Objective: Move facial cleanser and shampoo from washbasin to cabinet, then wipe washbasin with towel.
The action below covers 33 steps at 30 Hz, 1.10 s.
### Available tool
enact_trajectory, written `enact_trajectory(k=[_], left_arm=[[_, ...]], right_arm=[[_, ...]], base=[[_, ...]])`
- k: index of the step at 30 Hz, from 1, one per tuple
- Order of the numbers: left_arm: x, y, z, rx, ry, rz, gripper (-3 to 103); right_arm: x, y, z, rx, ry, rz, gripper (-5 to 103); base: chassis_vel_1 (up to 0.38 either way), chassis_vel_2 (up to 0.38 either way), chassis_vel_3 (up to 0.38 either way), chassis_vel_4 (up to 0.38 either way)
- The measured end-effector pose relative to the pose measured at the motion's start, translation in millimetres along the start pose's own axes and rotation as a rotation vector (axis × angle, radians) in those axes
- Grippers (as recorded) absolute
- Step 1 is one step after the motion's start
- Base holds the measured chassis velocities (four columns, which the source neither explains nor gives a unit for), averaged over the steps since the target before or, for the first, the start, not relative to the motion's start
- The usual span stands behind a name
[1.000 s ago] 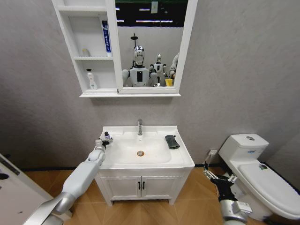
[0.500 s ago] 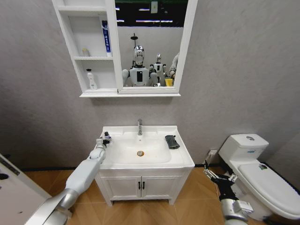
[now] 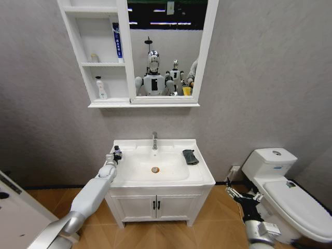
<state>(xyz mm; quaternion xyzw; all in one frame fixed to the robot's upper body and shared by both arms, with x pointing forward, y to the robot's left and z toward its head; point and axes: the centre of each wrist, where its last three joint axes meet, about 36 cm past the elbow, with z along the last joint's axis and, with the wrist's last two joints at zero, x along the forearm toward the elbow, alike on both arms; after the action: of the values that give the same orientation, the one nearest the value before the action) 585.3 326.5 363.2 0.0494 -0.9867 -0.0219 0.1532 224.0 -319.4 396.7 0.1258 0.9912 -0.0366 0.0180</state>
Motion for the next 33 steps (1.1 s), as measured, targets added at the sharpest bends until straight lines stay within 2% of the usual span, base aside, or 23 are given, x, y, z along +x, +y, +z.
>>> enact_trajectory(k=[2, 3, 6, 7, 10, 11, 13, 14, 16, 17, 19, 21, 23, 24, 25, 26, 27, 29, 30, 33], left_arm=[[19, 8.3, -24, -0.015, -0.043, 0.036, 43], [19, 8.3, -24, -0.015, -0.043, 0.036, 43], [54, 19.5, -63, -0.045, -0.100, 0.078, 43], [54, 19.5, -63, -0.045, -0.100, 0.078, 43], [95, 32.1, -104, -0.083, -0.118, 0.105, 43], [95, 32.1, -104, -0.083, -0.118, 0.105, 43], [123, 32.5, -134, -0.103, -0.132, 0.154, 43], [123, 32.5, -134, -0.103, -0.132, 0.154, 43], [145, 32.0, -160, -0.125, -0.153, 0.201, 43], [145, 32.0, -160, -0.125, -0.153, 0.201, 43], [172, 35.5, -209, -0.148, -0.149, 0.242, 43], [176, 36.7, -218, -0.153, -0.143, 0.244, 43], [187, 41.8, -259, -0.171, -0.137, 0.248, 43], [187, 41.8, -259, -0.171, -0.137, 0.248, 43], [191, 44.8, -279, -0.169, -0.135, 0.248, 43], [194, 48.0, -298, -0.154, -0.126, 0.253, 43], [194, 48.0, -298, -0.154, -0.126, 0.253, 43], [194, 54.9, -326, -0.131, -0.101, 0.267, 43], [194, 54.9, -326, -0.131, -0.101, 0.267, 43], [187, 60.5, -356, -0.114, -0.108, 0.261, 43]], right_arm=[[-1, 0, -2, 0.001, -0.006, -0.005, 100], [-1, 0, -2, 0.001, -0.006, -0.005, 100], [-2, 1, -3, 0.001, -0.012, -0.012, 100], [-2, 1, -3, 0.001, -0.012, -0.012, 100], [-2, 5, -5, -0.004, -0.018, -0.021, 100], [-2, 5, -5, -0.004, -0.018, -0.021, 100], [-1, 7, -5, -0.004, -0.020, -0.023, 100], [-1, 7, -5, -0.004, -0.020, -0.023, 100], [-1, 8, -5, -0.005, -0.021, -0.023, 100], [-1, 8, -5, -0.005, -0.021, -0.023, 100], [0, 9, -5, -0.005, -0.023, -0.021, 100], [0, 10, -5, -0.006, -0.024, -0.021, 100], [0, 12, -4, -0.012, -0.027, -0.021, 100], [0, 12, -4, -0.012, -0.027, -0.021, 100], [0, 13, -4, -0.015, -0.028, -0.020, 100], [0, 13, -4, -0.018, -0.029, -0.018, 100], [0, 13, -4, -0.018, -0.029, -0.018, 100], [1, 14, -4, -0.024, -0.030, -0.019, 100], [1, 14, -4, -0.024, -0.030, -0.019, 100], [0, 14, -4, -0.027, -0.033, -0.021, 100]], base=[[0.000, 0.000, 0.000, 0.000], [0.000, 0.000, 0.000, 0.000], [0.000, 0.000, 0.000, 0.000], [0.000, 0.000, 0.000, 0.000], [0.000, 0.000, 0.000, 0.000], [0.000, 0.000, 0.000, 0.000], [0.000, 0.000, 0.000, 0.000], [0.000, 0.000, 0.000, 0.000], [0.000, 0.000, 0.000, 0.000], [0.000, 0.000, 0.000, 0.000], [0.000, 0.000, 0.000, 0.000], [0.000, 0.000, 0.000, 0.000], [0.000, 0.000, 0.000, 0.000], [0.000, 0.000, 0.000, 0.000], [0.000, 0.000, 0.000, 0.000], [0.000, 0.000, 0.000, 0.000], [0.000, 0.000, 0.000, 0.000], [0.000, 0.000, 0.000, 0.000], [0.000, 0.000, 0.000, 0.000], [0.000, 0.000, 0.000, 0.000]])
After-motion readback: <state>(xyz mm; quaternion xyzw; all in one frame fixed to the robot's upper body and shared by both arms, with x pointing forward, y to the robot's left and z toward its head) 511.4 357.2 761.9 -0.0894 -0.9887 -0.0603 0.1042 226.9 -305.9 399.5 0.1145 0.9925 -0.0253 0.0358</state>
